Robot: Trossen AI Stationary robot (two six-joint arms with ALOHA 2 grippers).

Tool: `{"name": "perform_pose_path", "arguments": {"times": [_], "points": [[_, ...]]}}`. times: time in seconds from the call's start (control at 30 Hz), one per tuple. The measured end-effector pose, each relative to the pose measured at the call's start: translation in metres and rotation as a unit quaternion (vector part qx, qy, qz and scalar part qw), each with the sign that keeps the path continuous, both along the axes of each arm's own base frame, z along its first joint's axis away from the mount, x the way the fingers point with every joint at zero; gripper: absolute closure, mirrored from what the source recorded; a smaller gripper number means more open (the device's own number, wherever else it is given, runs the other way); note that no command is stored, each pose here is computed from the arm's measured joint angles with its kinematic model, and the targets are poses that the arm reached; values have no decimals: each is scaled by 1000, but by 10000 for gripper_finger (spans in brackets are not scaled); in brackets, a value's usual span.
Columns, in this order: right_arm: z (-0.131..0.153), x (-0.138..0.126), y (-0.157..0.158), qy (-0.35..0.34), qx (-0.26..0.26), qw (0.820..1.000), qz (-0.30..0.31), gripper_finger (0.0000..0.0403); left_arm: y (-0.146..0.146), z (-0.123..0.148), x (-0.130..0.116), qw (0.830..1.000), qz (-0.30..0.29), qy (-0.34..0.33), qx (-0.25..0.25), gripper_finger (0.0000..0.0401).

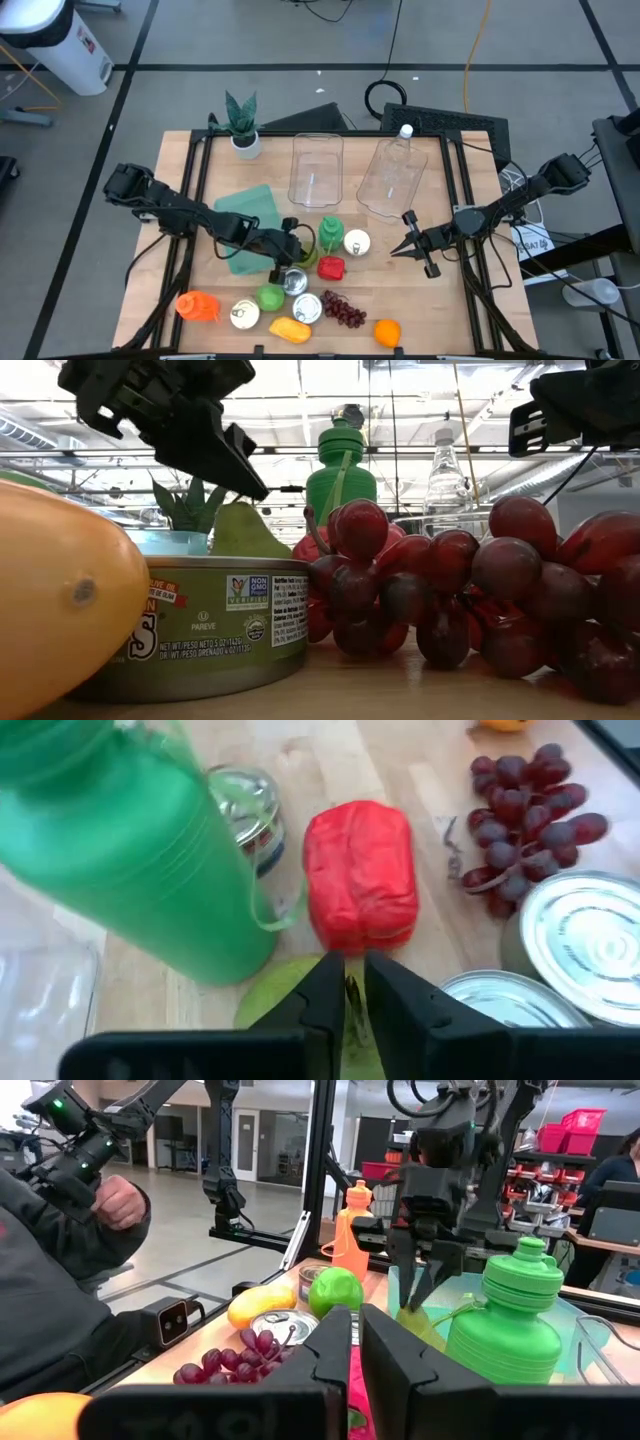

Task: Pick & Place Food Item
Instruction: Put the pear into the left transparent bin

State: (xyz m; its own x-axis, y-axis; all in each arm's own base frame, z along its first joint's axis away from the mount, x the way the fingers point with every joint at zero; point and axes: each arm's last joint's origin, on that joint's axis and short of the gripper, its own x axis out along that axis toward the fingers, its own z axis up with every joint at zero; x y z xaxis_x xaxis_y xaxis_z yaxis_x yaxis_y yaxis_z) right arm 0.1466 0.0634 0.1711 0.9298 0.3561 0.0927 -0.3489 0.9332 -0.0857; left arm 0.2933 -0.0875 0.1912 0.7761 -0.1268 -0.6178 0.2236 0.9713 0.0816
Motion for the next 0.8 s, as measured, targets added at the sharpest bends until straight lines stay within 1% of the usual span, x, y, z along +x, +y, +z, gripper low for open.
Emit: {"name": "perform_pose_path", "arguments": {"times": [0.13,0.3,0.4,0.5,0.6,0.7,0.8], "points": [[0,0,0,0,0,1000,0,385,2,18,-7,1000,13,-27,-3,352],[0,0,0,0,0,1000,0,385,9,49,-26,997,31,-61,-17,352],[0,0,0,0,0,1000,0,385,11,60,-33,995,45,-72,-49,352],[0,0,0,0,0,1000,0,385,11,60,-33,992,71,-66,-80,352],[0,0,0,-2,0,1000,0,385,10,50,-29,992,81,-44,-87,345],[1,0,0,-4,2,1000,-1,385,7,30,-22,994,80,0,-69,318],[1,0,0,-4,2,1000,-1,385,6,16,-15,995,82,21,-60,274]]}}
